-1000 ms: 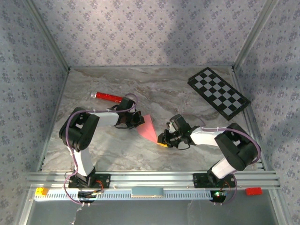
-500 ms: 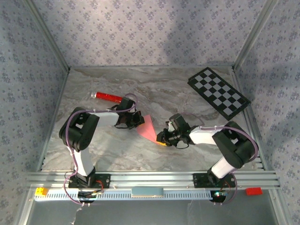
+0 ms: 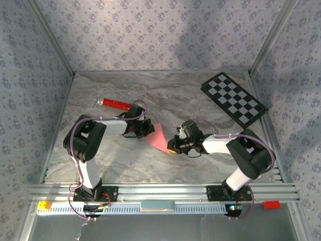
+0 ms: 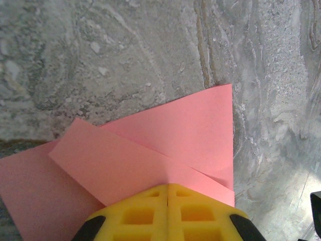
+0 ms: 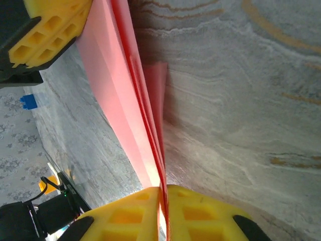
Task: Fold a paper plane with a square sheet of paper (pick it up from the middle)
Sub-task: Turn over the paper at the center of the table, then move the paper to the center of the table.
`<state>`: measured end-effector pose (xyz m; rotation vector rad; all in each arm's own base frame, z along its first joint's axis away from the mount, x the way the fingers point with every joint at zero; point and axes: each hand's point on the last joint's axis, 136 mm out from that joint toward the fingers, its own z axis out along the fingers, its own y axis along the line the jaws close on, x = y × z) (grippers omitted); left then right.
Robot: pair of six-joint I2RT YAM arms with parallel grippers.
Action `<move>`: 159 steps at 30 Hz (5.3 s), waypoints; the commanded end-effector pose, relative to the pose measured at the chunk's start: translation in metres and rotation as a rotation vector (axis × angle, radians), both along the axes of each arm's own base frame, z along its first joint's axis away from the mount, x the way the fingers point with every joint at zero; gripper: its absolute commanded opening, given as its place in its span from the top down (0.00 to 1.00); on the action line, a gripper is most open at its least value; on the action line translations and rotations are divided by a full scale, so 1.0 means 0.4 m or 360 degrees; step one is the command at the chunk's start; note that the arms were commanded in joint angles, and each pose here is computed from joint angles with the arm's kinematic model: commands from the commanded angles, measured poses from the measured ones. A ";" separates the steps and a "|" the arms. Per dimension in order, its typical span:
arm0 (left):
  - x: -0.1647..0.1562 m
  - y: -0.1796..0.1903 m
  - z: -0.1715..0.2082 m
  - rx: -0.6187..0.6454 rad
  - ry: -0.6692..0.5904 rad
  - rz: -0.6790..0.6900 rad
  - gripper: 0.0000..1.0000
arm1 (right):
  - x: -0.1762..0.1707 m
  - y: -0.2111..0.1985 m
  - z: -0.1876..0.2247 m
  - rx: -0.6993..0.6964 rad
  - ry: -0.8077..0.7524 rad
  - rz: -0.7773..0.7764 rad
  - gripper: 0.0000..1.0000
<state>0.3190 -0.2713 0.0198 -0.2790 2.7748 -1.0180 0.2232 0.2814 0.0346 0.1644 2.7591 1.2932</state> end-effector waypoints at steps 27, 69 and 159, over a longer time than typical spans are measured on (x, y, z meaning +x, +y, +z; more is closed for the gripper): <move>-0.026 0.109 0.297 0.0010 -0.0586 0.0148 0.47 | 0.032 -0.160 0.161 -0.0416 -0.0512 -0.0014 0.99; -0.051 0.235 0.344 0.0098 -0.0736 0.0459 0.31 | 0.060 -0.401 0.318 -0.1839 -0.1138 -0.0065 0.99; -0.042 0.082 0.246 -0.0193 -0.0335 0.0086 0.54 | 0.050 -0.032 -0.080 -0.0410 0.0036 -0.0086 0.92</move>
